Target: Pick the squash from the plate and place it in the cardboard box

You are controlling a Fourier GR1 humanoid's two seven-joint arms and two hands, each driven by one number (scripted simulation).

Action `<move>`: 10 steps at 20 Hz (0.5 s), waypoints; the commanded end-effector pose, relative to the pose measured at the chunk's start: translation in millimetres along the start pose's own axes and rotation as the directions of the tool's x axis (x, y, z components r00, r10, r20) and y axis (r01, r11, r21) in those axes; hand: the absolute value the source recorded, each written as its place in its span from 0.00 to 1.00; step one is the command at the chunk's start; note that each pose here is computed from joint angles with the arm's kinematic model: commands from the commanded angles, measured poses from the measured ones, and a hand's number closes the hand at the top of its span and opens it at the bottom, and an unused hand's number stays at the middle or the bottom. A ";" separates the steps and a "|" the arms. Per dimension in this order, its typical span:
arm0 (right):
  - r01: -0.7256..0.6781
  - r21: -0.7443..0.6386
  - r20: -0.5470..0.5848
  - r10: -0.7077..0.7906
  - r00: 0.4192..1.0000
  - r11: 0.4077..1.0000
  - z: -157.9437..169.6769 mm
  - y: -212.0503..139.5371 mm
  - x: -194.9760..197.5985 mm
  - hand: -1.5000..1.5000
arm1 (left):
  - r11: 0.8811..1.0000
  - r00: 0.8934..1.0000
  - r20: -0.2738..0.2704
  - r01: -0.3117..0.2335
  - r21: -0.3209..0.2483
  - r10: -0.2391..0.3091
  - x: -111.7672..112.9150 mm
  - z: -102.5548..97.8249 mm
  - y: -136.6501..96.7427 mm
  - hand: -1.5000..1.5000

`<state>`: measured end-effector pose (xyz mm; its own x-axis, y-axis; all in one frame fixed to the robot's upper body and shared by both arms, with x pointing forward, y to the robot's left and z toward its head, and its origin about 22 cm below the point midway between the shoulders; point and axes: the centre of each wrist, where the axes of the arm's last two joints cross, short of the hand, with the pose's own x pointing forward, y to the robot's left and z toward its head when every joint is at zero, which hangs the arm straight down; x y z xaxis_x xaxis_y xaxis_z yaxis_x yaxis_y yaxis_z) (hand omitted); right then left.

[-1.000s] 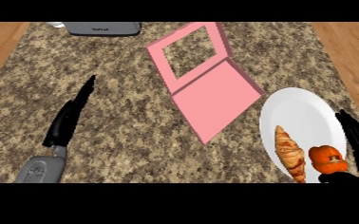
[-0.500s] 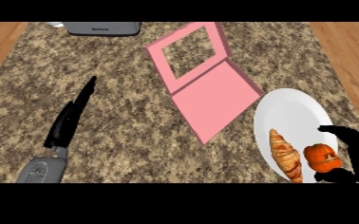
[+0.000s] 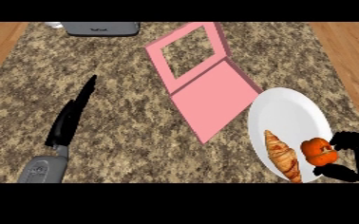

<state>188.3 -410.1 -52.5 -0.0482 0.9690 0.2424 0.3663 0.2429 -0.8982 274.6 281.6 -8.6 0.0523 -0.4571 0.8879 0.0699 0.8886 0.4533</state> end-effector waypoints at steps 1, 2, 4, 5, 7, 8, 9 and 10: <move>0.003 -0.095 -0.117 -0.014 0.993 0.995 -31.4 35.6 61.8 1.00 | 1.000 1.000 0.005 -0.004 -0.026 0.004 3.0 -3.6 7.5 0.50; 0.019 -0.016 -0.176 -0.022 0.984 1.000 -24.8 53.3 74.8 1.00 | 0.999 1.000 0.029 0.009 -0.033 -0.008 2.4 -1.6 4.0 0.50; 0.096 0.060 -0.243 -0.079 0.967 0.994 -19.9 67.0 88.2 1.00 | 0.998 0.998 0.066 0.012 -0.062 -0.008 17.3 -11.9 -5.2 0.50; 0.106 0.096 -0.272 -0.076 0.959 0.990 -13.8 68.0 87.5 1.00 | 0.999 0.997 0.079 0.010 -0.052 -0.006 19.3 -10.6 -5.7 0.50; 0.109 0.129 -0.315 -0.063 0.947 0.986 -14.4 66.1 90.4 1.00 | 0.998 0.997 0.070 0.020 -0.057 -0.016 18.4 -10.8 -5.9 0.50; 0.097 0.144 -0.322 -0.046 0.946 0.985 -18.1 65.3 94.1 1.00 | 0.997 0.996 0.083 0.017 -0.071 -0.011 20.3 -12.5 -8.1 0.50; 0.085 0.145 -0.341 -0.031 0.940 0.986 -25.4 61.7 95.0 1.00 | 0.997 0.995 0.095 0.023 -0.075 -0.016 24.3 -14.6 -8.6 0.50; 0.070 0.151 -0.342 -0.015 0.940 0.986 -30.3 59.9 98.9 1.00 | 0.996 0.995 0.094 0.025 -0.084 -0.017 23.5 -14.0 -12.1 0.50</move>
<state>206.2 -359.3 -57.4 0.1885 0.9535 0.2350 0.2170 0.1929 -0.9569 286.4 266.6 3.6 -0.0204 -0.4629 0.8862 0.1315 0.8774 0.4613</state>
